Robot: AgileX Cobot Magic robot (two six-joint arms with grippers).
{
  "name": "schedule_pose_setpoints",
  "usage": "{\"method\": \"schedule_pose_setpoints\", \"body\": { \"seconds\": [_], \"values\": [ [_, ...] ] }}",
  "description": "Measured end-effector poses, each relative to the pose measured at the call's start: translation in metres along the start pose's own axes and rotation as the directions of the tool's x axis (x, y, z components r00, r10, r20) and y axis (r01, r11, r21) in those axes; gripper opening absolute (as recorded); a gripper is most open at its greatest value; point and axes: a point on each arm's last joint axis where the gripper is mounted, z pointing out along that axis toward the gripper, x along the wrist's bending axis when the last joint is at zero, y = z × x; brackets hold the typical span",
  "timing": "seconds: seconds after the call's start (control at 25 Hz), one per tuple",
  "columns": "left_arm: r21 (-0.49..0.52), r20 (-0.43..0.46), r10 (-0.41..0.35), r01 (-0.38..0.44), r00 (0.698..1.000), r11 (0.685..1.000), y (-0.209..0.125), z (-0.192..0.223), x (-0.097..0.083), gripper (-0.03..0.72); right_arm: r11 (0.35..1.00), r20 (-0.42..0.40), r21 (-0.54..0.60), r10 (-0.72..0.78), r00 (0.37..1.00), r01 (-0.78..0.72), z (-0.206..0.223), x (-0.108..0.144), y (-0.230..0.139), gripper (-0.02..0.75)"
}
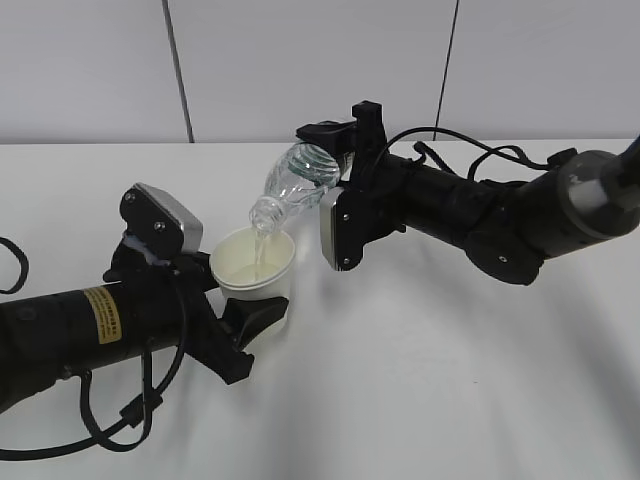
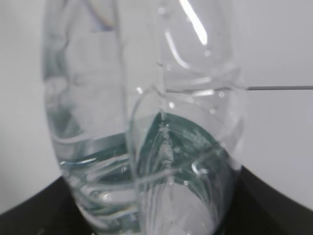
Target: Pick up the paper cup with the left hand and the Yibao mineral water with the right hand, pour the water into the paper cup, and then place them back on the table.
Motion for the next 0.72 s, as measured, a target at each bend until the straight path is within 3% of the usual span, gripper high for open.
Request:
{"method": "schedule_pose_setpoints", "body": {
  "seconds": [0.56,0.72],
  "values": [
    [0.000,0.000,0.000,0.000,1.000,1.000,0.0000,0.0000,0.0000,0.441,1.000,0.002,0.001,-0.006,1.000,0.006,0.0000,-0.0002,-0.0001,0.472],
    [-0.001,-0.005,-0.004,0.004,1.000,1.000,0.0000,0.0000,0.0005,0.441,0.998,0.009,-0.001,0.062,0.998,-0.062,0.0003,-0.0011,-0.0001,0.472]
  ]
}}
